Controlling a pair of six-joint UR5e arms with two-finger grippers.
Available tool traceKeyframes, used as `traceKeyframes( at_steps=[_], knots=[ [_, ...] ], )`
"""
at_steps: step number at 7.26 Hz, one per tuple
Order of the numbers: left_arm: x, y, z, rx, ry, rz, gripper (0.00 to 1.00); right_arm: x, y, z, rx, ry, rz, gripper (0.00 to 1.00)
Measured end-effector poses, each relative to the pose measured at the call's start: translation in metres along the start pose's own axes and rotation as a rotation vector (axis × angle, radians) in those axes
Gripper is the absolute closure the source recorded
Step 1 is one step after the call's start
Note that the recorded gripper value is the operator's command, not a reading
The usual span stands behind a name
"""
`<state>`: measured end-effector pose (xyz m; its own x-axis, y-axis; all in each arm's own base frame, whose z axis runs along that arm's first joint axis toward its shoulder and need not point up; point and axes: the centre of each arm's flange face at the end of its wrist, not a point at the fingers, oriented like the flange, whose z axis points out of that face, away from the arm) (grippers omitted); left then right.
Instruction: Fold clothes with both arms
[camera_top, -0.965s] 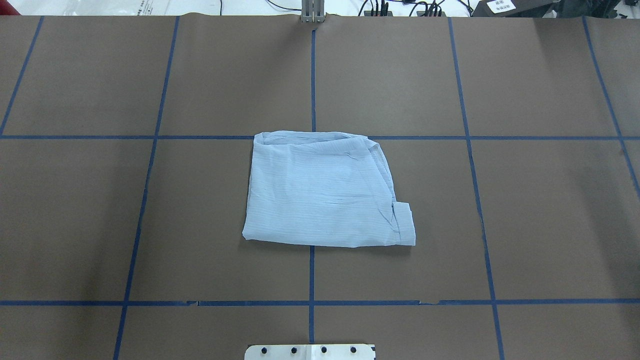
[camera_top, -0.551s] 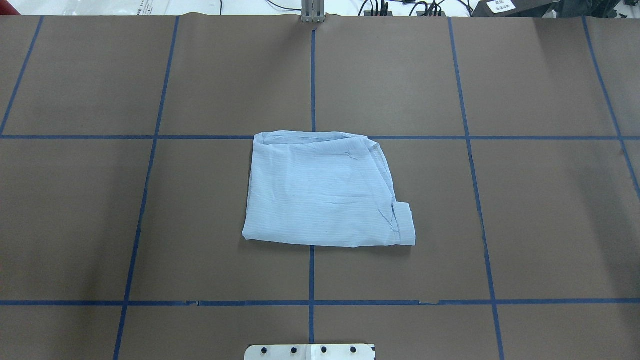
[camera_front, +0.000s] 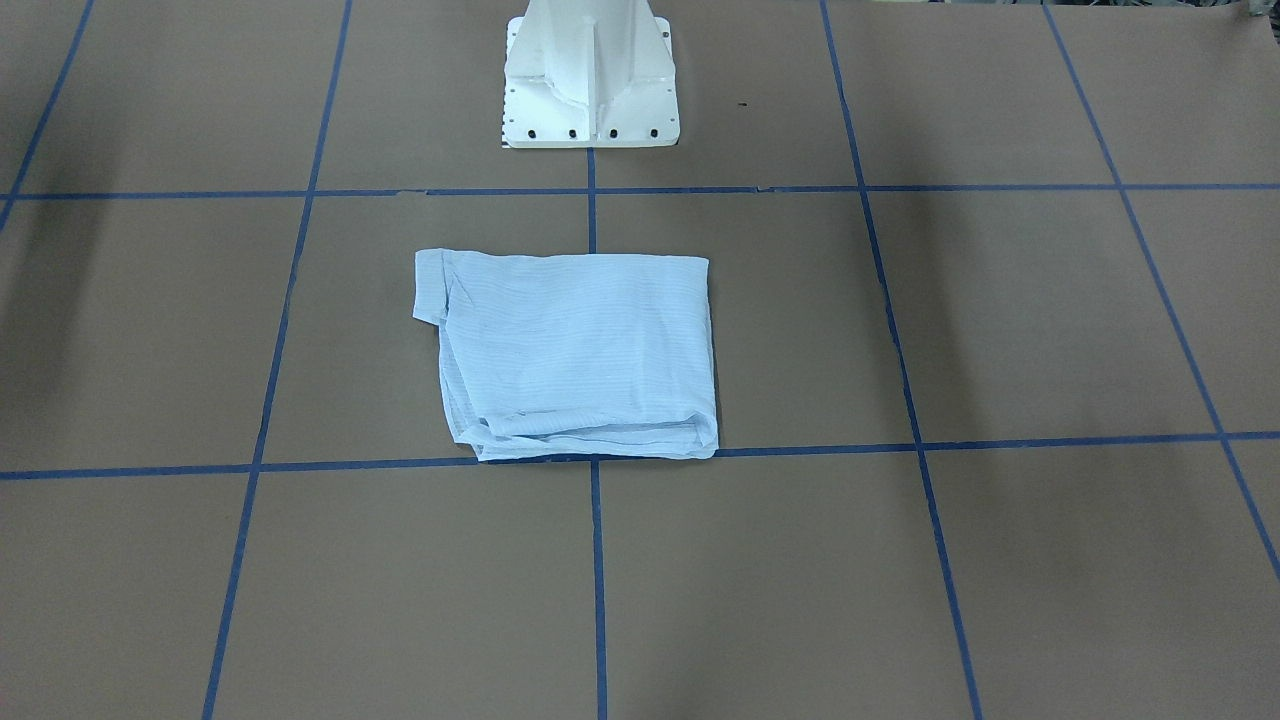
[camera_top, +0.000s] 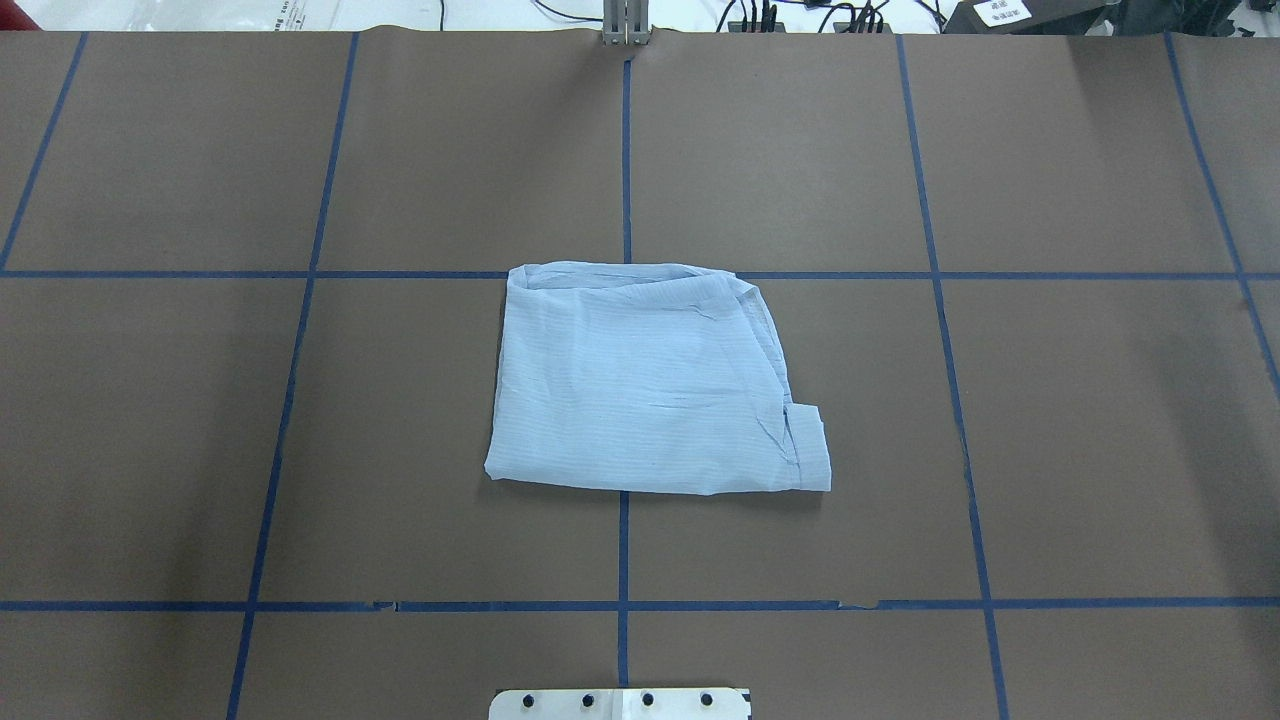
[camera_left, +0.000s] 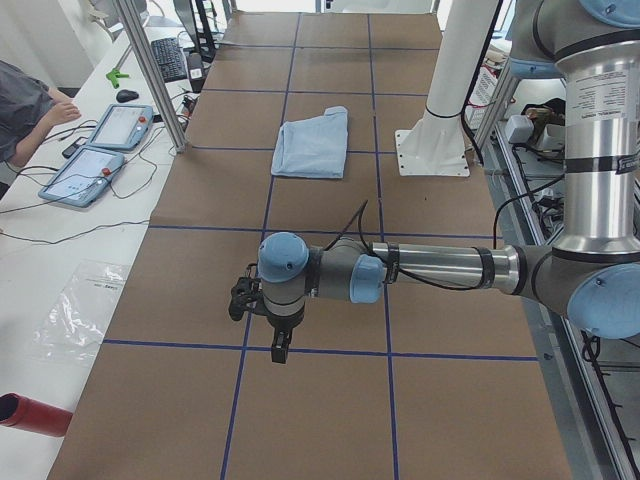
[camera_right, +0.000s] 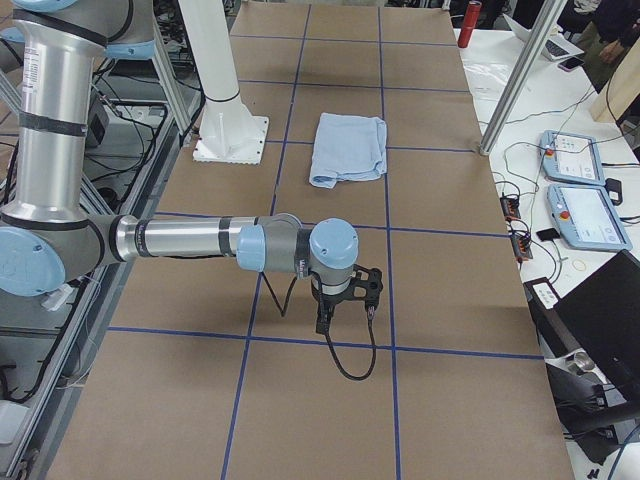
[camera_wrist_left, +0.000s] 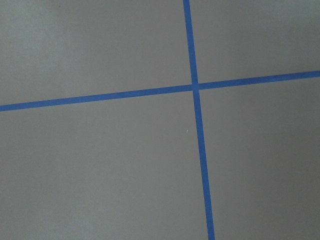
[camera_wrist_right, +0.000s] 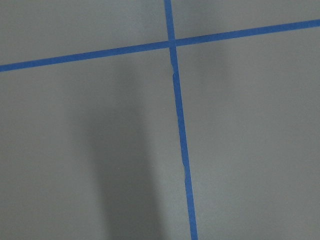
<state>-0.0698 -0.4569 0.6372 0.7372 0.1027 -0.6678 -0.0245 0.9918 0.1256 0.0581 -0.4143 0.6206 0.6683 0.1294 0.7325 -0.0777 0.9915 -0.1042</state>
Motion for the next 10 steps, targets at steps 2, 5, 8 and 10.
traceKeyframes(
  at_steps=[2,5,8,10],
  knots=[
    [0.0002,-0.0001,-0.0002,0.0,0.0,0.001,0.0,-0.0006,-0.0006,-0.0005,0.001,0.0,-0.001,0.0],
    [0.0005,-0.0004,-0.0003,0.0,0.0,0.0,0.0,-0.0033,-0.0018,-0.0028,0.007,-0.001,-0.007,0.0],
    [0.0016,-0.0027,-0.0012,0.002,0.0,0.001,0.0,-0.0069,-0.0051,-0.0058,0.014,0.0,-0.015,0.0],
    [0.0015,-0.0031,-0.0008,0.001,0.0,0.001,0.0,-0.0079,-0.0061,-0.0066,0.016,0.0,-0.017,0.0]
  ],
)
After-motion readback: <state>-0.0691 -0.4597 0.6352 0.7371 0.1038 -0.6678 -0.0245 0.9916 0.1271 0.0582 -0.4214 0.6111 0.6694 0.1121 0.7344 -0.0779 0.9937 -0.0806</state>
